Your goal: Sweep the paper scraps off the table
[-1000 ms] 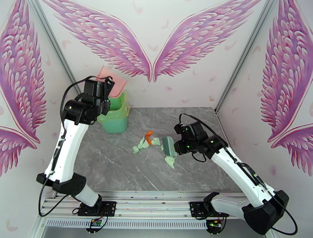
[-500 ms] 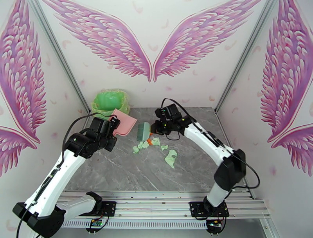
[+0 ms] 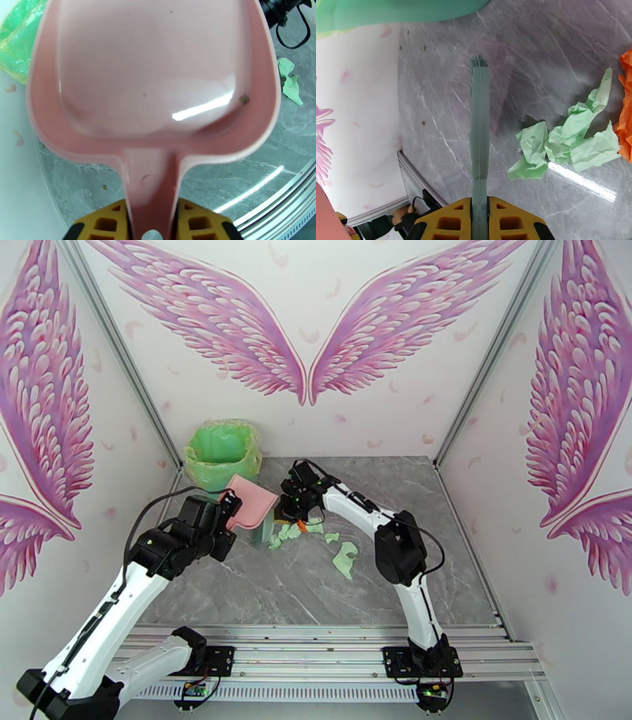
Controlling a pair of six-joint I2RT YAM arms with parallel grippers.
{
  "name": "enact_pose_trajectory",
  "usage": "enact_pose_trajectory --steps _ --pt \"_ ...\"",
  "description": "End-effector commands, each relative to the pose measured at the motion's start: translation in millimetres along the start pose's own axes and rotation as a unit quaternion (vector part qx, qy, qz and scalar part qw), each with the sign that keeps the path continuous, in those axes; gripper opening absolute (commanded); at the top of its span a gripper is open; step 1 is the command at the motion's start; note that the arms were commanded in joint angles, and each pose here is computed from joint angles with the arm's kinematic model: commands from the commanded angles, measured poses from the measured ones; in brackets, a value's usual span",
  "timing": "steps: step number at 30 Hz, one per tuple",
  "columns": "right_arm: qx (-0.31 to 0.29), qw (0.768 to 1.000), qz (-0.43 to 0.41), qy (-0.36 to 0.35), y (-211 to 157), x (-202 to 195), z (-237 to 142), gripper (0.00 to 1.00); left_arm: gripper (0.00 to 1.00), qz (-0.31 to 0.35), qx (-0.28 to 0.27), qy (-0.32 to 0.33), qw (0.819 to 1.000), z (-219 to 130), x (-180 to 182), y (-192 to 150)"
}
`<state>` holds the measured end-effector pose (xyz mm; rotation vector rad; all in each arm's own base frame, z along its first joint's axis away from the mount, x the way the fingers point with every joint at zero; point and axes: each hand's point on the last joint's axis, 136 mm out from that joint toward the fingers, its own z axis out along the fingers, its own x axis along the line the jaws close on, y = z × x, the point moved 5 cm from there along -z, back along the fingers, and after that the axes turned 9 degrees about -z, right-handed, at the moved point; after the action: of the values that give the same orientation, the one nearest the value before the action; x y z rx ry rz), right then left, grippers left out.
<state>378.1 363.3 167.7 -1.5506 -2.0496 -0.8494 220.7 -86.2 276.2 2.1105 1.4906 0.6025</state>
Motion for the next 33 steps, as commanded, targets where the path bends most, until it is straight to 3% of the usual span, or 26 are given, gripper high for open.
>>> enact_pose_trajectory --steps 1,8,17,24,29,33 --pt "0.009 1.000 0.004 -0.025 1 -12 -1 0.00 0.00 0.003 -0.019 -0.017 1.000 5 -5 7" --pt "0.007 0.997 0.016 -0.070 -12 -44 -22 0.00 0.00 0.007 -0.010 -0.027 1.000 16 -9 7" --pt "-0.016 0.991 0.038 -0.125 -64 -85 -82 0.00 0.00 0.009 -0.006 -0.034 0.999 21 -12 8" --pt "-0.051 0.989 0.028 -0.138 -96 -76 -132 0.00 0.00 0.008 0.000 -0.040 0.999 27 -14 8" --pt "-0.106 0.988 0.011 -0.114 -80 -47 -163 0.00 0.00 0.005 -0.007 -0.045 0.999 32 -17 11" --pt "-0.147 0.986 0.012 -0.081 -38 -29 -167 0.00 0.00 0.005 -0.004 -0.046 0.999 34 -17 8"
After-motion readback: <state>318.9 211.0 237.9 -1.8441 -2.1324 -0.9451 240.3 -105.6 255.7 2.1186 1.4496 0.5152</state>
